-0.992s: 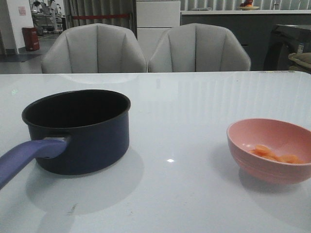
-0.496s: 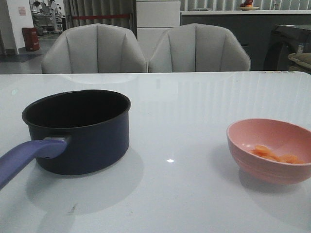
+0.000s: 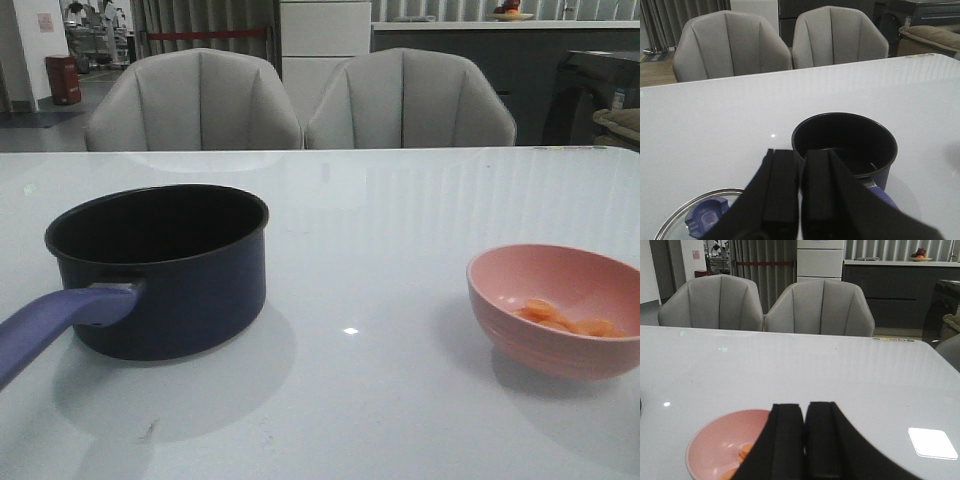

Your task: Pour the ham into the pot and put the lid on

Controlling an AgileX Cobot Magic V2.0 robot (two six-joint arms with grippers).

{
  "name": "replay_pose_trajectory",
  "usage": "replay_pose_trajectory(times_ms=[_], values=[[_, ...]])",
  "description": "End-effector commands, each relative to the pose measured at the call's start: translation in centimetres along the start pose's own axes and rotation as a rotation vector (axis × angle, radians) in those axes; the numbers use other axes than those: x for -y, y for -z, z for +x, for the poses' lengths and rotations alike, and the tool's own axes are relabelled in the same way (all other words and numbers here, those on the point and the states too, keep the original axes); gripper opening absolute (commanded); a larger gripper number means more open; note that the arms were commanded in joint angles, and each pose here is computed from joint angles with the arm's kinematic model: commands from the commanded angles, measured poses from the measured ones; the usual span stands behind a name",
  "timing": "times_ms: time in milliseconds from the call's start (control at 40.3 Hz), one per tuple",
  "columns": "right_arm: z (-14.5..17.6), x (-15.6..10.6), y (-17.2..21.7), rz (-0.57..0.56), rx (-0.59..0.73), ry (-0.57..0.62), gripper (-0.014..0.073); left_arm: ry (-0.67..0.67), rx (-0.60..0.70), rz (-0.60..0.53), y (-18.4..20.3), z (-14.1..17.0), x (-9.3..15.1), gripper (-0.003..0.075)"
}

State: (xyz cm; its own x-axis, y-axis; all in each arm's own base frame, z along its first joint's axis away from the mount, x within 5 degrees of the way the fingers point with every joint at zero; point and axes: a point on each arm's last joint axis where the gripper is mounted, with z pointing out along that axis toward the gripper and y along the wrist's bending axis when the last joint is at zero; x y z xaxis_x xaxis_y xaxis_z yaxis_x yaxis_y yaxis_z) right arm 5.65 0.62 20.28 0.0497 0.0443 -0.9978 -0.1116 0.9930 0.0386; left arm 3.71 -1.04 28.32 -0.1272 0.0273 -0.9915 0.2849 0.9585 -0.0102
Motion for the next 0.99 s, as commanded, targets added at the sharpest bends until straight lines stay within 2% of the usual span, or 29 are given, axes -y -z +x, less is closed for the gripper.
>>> replay_pose_trajectory(times_ms=[0, 74, 149, 322, 446, 719, 818, 893, 967], values=[[-1.4, -0.1, 0.3, -0.013, 0.174, 0.009, 0.0139, -0.003, 0.095, 0.011, 0.2, -1.5, 0.1, 0.0113], [-2.5, -0.2, 0.5, -0.018, 0.234, -0.006, 0.0139, -0.003, 0.095, 0.011, 0.2, -1.5, 0.1, 0.0113], [-3.9, -0.2, 0.6, -0.015, 0.23, -0.011, 0.0139, -0.003, 0.095, 0.011, 0.2, -1.5, 0.1, 0.0113], [-7.2, -0.2, -0.5, 0.012, 0.0, -0.015, 0.0139, 0.005, 0.094, 0.015, 0.2, -1.5, 0.1, 0.0113], [-8.0, -0.1, -1.6, 0.026, -0.149, -0.018, 0.0139, 0.007, 0.094, 0.016, 0.2, -1.5, 0.1, 0.0113], [-6.8, -0.1, -3.4, 0.032, -0.271, -0.032, 0.0152, 0.022, 0.082, 0.023, 0.0, -1.1, 0.2, 0.0113], [-6.9, -0.1, -4.2, 0.037, -0.322, -0.04, 0.0259, 0.023, 0.091, 0.023, -0.2, -0.9, 0.2, 0.0113], [-6.9, -0.1, -5.0, 0.041, -0.375, -0.045, 0.0421, 0.023, 0.094, 0.024, -0.2, -0.9, 0.2, 0.0113], [-6.7, -0.1, -6.0, 0.042, -0.423, -0.053, 0.0528, 0.023, 0.096, 0.024, -0.2, -0.9, 0.2, 0.0113]])
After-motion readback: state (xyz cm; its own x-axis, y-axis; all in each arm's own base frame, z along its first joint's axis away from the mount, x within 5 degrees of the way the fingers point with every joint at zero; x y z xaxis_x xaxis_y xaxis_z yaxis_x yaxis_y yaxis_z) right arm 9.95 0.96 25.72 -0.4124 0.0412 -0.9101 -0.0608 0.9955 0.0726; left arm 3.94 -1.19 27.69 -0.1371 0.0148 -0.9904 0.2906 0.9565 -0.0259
